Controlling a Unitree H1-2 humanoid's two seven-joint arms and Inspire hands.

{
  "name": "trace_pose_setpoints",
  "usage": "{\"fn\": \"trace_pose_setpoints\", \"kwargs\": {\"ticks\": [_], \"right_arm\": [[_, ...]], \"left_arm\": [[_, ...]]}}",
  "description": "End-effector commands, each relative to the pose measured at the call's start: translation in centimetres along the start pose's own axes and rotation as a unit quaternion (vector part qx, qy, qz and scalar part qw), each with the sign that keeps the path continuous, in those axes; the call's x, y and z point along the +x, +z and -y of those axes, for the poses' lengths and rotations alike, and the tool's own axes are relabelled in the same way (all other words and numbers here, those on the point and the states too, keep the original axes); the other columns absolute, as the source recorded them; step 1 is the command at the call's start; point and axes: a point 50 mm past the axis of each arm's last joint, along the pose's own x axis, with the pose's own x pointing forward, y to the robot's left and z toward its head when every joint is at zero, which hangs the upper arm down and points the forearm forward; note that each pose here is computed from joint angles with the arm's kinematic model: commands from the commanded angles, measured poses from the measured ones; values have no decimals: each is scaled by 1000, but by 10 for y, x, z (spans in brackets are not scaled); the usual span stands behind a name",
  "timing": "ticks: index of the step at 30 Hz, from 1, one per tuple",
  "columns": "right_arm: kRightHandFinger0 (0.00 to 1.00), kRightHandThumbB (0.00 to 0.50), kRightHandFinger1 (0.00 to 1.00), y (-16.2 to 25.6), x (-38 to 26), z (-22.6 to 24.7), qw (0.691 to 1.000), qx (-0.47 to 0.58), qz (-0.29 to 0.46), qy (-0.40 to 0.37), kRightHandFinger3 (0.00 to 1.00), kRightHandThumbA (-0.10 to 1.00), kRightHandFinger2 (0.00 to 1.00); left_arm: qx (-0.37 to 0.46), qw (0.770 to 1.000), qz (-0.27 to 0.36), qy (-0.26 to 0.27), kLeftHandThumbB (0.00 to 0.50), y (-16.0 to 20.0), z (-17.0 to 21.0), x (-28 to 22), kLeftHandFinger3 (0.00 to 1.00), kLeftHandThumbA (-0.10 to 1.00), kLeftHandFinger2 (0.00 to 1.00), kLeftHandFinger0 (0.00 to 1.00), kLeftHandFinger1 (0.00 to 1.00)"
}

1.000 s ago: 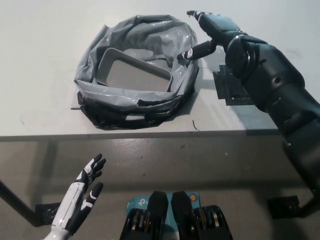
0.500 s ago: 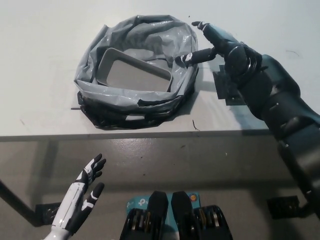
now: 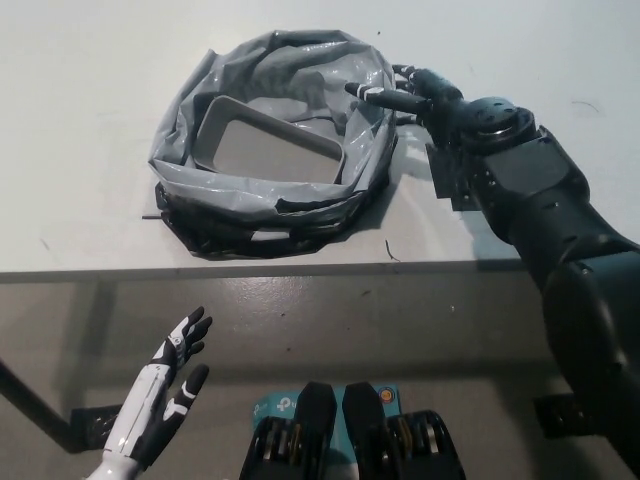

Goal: Use the right hand to pick up a small rectangular container and put it into a plastic bag and lift the bag

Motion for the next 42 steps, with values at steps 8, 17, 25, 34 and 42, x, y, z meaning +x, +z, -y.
{"fn": "trace_pose_setpoints", "kwargs": {"ticks": [8, 17, 25, 34, 42], "right_arm": [[285, 286, 606, 37, -3, -12, 997, 71, -9, 30, 1000, 460, 1000], [0, 212, 235, 42, -3, -6, 997, 66, 18, -31, 1000, -100, 729], [0, 183, 262, 54, -5, -2, 997, 42, 40, -51, 1000, -100, 765], [0, 161, 146, 126, -20, -15, 991, 81, 108, -8, 1000, -100, 663], [0, 142, 118, 247, -70, -39, 956, 211, 187, 79, 1000, -100, 649]], "left_arm": [[11, 1000, 29, -1, 265, 14, -2, 6, 1000, 897, 1000, 1000, 1000], [17, 999, 34, -4, 251, 14, -2, 10, 1000, 903, 1000, 1000, 1000], [18, 999, 36, -5, 249, 16, -4, 14, 1000, 904, 1000, 1000, 1000], [19, 999, 41, -4, 251, 17, -6, 21, 1000, 916, 1000, 1000, 1000], [22, 999, 41, -3, 269, 19, -5, 24, 1000, 938, 1000, 1000, 1000]]}}
